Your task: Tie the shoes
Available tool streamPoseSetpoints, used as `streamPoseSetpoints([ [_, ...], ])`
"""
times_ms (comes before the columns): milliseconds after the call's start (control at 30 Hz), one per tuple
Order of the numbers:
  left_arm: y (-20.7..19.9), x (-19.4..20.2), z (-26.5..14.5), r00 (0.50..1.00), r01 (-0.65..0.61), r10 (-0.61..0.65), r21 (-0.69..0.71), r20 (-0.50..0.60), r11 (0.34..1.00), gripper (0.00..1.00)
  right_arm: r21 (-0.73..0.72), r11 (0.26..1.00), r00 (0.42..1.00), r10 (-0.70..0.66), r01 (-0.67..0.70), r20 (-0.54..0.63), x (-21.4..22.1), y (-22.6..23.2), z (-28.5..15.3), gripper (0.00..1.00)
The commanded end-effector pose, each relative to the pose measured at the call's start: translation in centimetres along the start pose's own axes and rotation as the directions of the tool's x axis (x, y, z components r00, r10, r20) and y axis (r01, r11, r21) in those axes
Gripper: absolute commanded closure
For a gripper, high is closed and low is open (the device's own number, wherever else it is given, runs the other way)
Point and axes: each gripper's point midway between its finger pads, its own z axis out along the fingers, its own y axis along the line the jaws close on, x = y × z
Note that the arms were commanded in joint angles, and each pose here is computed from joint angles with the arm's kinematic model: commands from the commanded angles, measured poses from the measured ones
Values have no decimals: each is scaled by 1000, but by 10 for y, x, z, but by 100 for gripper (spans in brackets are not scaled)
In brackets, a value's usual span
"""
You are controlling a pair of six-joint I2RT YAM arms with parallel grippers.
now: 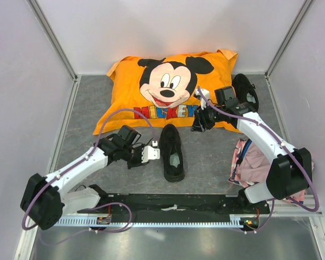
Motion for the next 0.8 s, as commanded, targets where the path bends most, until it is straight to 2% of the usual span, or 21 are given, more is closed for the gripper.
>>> streamPoseSetpoints([
  [0, -34, -48, -26, 980, -82, 52, 148, 191, 986, 99, -54, 998, 1000, -12, 13, 21, -2, 6, 3, 55],
  [200, -16, -96, -35, 954, 4, -52, 162, 296, 987, 98, -143, 988, 998, 55, -55, -5, 4, 13, 18, 60],
  [233, -6, -111, -38, 939, -7, -39, 132, 343, 991, 98, -157, 985, 998, 68, -68, -9, 6, 15, 19, 60],
  [333, 6, -126, -37, 913, 74, -112, 111, 393, 991, 98, -177, 981, 997, 77, -79, -18, 10, 18, 21, 60],
  [467, 30, -126, -28, 917, 156, -164, 52, 363, 986, 98, -196, 978, 998, 67, -67, -8, 10, 24, 16, 60],
  [633, 12, -115, -26, 919, 147, -175, 106, 353, 984, 99, -287, 958, 1000, 17, -9, 26, 6, 50, 6, 61],
  [767, 12, -110, -28, 896, 226, -255, 121, 363, 967, 99, -275, 957, 989, -51, 88, 138, -4, 85, 2, 62],
])
